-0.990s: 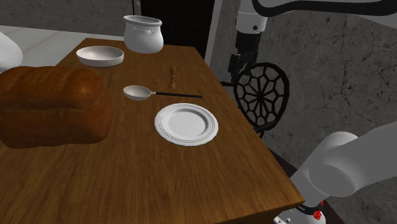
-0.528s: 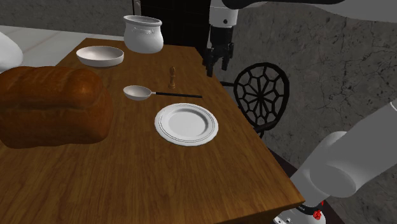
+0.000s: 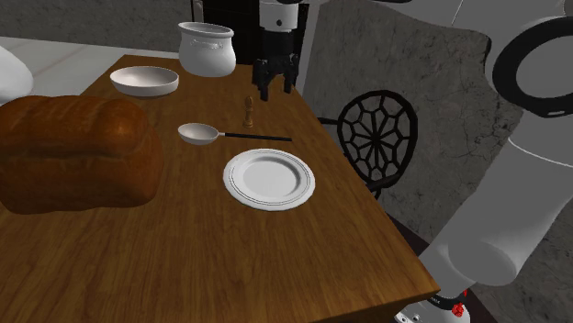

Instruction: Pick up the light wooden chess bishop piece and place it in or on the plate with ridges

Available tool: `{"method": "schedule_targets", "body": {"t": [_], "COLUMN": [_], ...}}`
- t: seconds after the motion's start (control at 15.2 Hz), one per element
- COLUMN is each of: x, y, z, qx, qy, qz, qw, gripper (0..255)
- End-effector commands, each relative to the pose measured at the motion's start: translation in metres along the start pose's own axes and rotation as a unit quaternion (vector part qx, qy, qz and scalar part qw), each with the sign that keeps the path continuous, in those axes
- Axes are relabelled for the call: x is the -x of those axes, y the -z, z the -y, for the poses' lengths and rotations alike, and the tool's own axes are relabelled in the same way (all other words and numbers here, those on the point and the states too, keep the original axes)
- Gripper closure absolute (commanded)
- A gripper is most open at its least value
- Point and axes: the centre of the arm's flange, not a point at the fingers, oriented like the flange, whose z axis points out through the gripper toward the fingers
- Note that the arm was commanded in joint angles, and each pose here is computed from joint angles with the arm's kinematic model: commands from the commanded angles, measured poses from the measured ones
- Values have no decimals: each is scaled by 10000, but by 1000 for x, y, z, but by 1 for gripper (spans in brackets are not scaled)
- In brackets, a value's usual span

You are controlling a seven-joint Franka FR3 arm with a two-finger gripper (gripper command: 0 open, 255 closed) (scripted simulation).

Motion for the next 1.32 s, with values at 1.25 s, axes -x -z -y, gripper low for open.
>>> {"method": "schedule_targets", "body": {"t": [1.25], "x": [-78], "y": [-33], "z": [37], "qx": [-105], "qy": [69], "qz": [-39], "qw": [9999], "gripper": [0]}}
